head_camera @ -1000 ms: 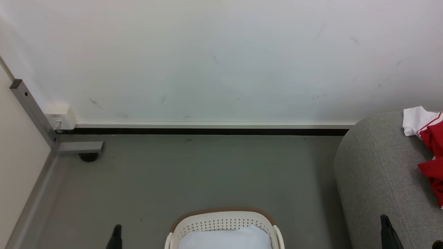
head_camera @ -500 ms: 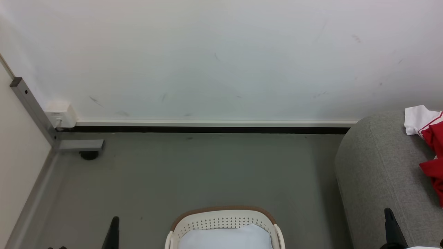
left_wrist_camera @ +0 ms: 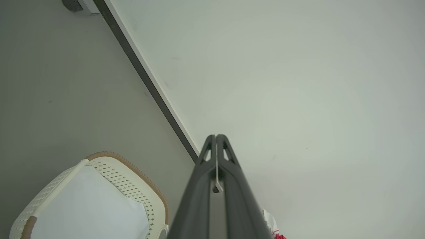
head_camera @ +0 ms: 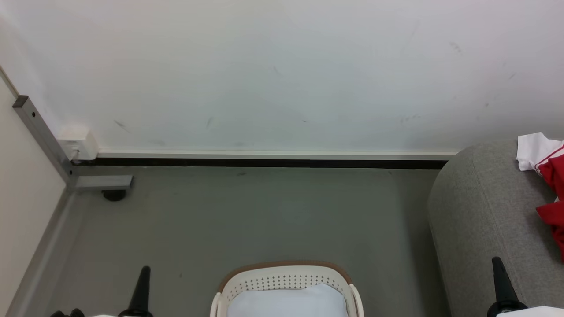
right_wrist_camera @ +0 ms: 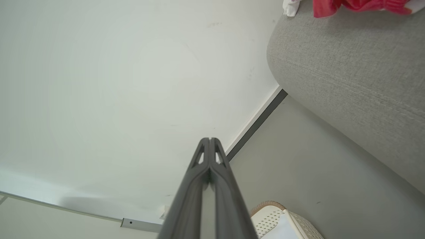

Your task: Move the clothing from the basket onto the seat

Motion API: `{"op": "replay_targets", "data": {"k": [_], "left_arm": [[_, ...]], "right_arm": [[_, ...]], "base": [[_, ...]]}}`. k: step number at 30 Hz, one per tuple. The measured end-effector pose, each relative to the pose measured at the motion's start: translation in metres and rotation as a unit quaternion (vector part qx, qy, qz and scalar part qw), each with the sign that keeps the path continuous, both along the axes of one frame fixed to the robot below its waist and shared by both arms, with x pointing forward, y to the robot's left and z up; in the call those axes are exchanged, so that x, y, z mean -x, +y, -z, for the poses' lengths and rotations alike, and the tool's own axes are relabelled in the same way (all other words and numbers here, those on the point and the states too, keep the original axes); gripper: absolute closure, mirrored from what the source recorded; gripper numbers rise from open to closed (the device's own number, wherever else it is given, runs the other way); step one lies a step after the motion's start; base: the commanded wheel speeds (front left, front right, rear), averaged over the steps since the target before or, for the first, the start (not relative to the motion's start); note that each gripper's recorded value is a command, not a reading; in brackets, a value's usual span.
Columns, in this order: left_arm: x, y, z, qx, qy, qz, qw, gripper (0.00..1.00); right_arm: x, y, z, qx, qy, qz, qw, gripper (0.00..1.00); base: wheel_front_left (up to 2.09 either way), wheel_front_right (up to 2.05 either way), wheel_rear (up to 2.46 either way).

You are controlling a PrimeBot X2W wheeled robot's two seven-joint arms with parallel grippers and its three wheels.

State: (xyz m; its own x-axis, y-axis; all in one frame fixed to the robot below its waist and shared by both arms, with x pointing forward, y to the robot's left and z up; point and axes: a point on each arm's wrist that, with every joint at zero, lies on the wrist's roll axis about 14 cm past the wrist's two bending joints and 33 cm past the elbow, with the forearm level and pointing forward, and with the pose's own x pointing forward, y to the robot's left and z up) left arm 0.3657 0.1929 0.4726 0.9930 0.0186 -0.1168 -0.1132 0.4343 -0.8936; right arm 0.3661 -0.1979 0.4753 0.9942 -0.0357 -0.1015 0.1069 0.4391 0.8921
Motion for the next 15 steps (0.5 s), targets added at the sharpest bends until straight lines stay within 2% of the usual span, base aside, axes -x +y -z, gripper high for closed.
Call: {"op": "replay_targets", "data": {"k": [15], "left_arm": [[-0.0075, 0.0019, -0.0095, 0.068, -0.014, -0.003, 0.998, 1.0]], "right_arm": [[-0.0059, -0.0007, -0.0068, -0.072, -0.011, 0.002, 0.997, 1.0]], "base": [[0.0, 0.0, 0.0]]}}
